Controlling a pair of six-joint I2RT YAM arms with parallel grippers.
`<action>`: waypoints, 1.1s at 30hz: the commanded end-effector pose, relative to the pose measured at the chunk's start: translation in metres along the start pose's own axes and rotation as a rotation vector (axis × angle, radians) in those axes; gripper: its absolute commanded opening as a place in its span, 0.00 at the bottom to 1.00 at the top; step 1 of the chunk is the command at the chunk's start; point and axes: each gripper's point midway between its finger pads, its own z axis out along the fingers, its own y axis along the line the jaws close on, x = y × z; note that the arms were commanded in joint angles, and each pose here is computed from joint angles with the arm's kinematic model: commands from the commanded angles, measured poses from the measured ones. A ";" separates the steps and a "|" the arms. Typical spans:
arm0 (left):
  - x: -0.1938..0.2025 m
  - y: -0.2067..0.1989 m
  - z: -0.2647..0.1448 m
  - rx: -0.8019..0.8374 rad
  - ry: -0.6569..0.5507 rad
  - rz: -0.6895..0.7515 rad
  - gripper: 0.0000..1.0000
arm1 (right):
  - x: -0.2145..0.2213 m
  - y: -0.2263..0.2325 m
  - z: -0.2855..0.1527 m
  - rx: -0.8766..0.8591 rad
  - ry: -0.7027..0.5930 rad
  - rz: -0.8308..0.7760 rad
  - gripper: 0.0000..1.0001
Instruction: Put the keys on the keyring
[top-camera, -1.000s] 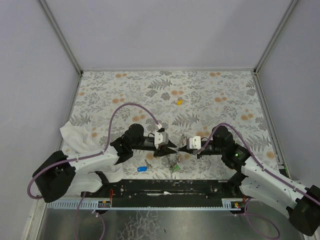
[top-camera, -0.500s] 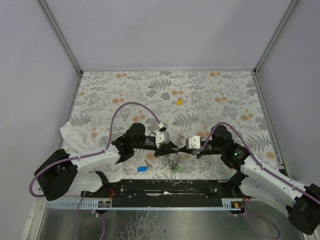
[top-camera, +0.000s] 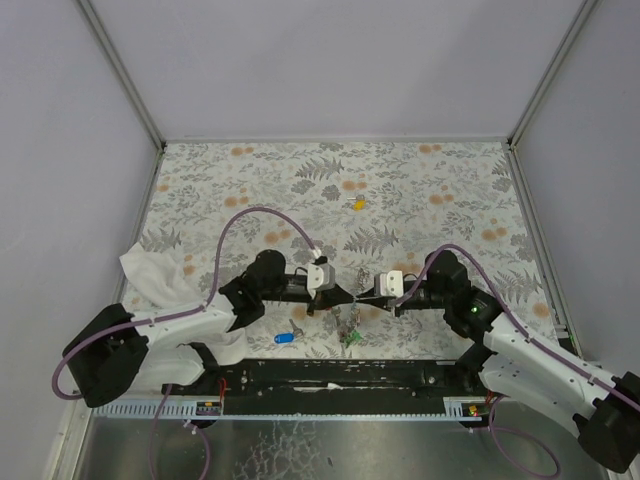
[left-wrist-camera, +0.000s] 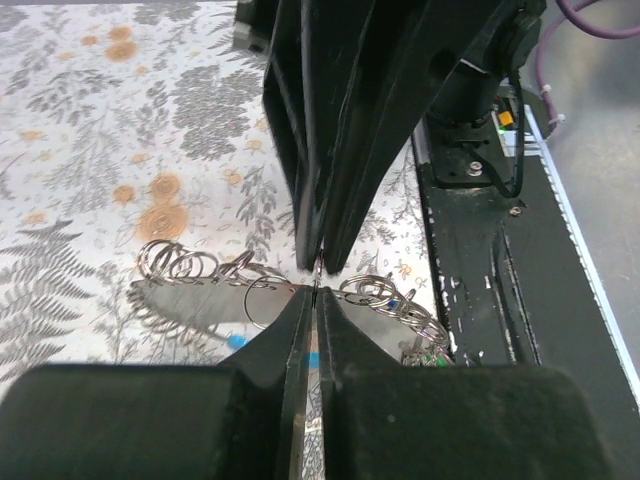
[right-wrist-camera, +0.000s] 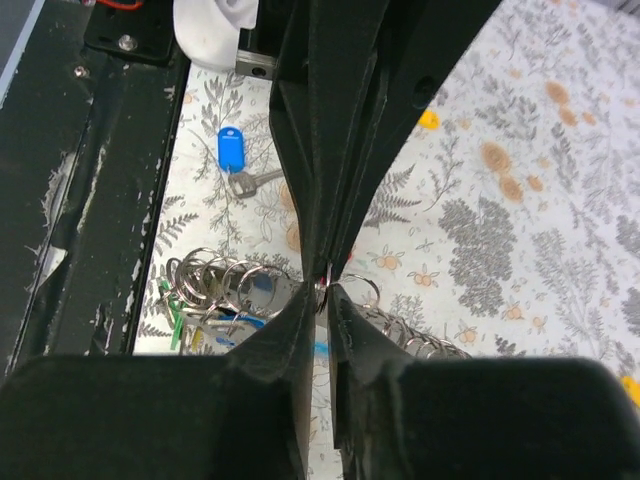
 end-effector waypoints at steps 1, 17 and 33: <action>-0.021 0.016 -0.015 -0.135 -0.093 0.052 0.00 | -0.051 -0.022 -0.011 0.100 -0.123 -0.101 0.19; -0.019 0.031 -0.066 -0.345 -0.092 0.105 0.00 | -0.037 -0.052 -0.009 0.277 -0.080 0.155 0.44; -0.002 0.046 -0.091 -0.545 -0.146 0.012 0.00 | 0.001 -0.054 0.024 0.256 -0.071 0.309 0.48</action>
